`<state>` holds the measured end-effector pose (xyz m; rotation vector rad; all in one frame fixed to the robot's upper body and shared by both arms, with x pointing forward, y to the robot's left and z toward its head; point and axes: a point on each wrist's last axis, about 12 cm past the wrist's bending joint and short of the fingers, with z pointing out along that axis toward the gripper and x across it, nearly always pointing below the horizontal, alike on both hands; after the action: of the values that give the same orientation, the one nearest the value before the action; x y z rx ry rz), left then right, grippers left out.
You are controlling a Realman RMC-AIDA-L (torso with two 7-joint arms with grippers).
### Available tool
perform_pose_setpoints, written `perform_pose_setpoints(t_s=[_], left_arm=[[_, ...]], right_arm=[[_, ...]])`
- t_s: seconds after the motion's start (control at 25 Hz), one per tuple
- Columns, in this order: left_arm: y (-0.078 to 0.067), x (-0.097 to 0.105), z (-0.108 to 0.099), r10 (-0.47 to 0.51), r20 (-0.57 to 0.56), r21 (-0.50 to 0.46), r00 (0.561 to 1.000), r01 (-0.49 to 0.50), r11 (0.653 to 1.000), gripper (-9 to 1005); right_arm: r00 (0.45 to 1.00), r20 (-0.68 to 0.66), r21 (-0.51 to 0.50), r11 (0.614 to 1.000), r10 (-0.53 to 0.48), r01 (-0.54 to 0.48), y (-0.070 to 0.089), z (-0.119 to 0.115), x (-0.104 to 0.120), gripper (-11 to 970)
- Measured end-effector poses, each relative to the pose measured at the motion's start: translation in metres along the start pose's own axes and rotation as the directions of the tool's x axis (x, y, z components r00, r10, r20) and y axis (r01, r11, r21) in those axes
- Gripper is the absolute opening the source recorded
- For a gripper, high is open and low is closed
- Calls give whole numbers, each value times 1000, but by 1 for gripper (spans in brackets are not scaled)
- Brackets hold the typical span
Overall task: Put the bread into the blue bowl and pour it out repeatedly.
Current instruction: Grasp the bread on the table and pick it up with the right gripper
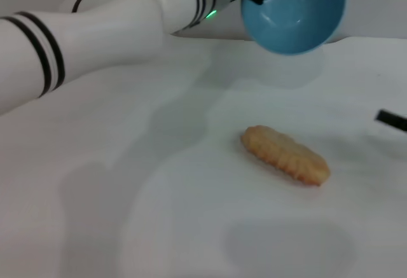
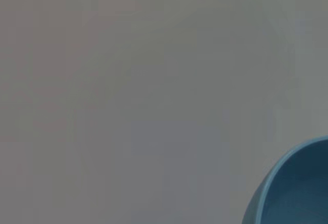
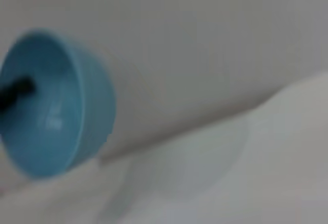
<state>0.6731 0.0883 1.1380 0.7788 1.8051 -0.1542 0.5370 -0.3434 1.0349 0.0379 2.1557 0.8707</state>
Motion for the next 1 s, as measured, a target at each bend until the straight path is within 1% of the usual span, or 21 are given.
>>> perform_pose_setpoints(t_s=[0.04, 0.08, 0.12, 0.2, 0.28, 0.32, 0.48, 0.56, 0.8, 0.84, 1.0], left_arm=[[1, 5, -1, -12, -9, -5, 1000, 12, 1000, 0], [2, 9, -2, -20, -15, -7, 1000, 20, 1000, 0], [2, 13, -3, -27, -22, -9, 999, 27, 1000, 0], [2, 20, -5, -51, -36, -11, 998, 51, 999, 0], [3, 26, -7, -85, -49, -13, 995, 85, 996, 0], [3, 26, -7, -85, -49, -13, 995, 85, 996, 0], [4, 33, -10, -102, -56, -21, 993, 101, 995, -1], [4, 35, -10, -104, -58, -21, 993, 103, 994, -1], [3, 36, -11, -105, -62, -21, 992, 104, 994, -1], [3, 36, -11, -105, -63, -20, 992, 104, 994, -1], [2, 36, -11, -102, -62, -16, 993, 101, 995, -1]], right_arm=[[999, -42, -10, 1000, 2, -2, 4, 6, -2, 440], [993, -115, -21, 1000, 10, -13, 12, 17, -5, 438], [993, -115, -21, 1000, 10, -13, 12, 17, -5, 436], [984, -176, -27, 999, 14, -19, 19, 27, -8, 433], [978, -206, -37, 999, 13, -21, 26, 35, -9, 429], [976, -218, -44, 999, 10, -20, 30, 39, -9, 428], [951, -309, -51, 998, 16, -33, 42, 55, -4, 421], [935, -354, -50, 999, -5, -13, 48, 64, 1, 418], [931, -364, -46, 999, -14, -3, 53, 71, 7, 408], [927, -374, -51, 999, -21, 2, 56, 75, 11, 406], [919, -392, -41, 999, -34, 19, 57, 80, 14, 399]])
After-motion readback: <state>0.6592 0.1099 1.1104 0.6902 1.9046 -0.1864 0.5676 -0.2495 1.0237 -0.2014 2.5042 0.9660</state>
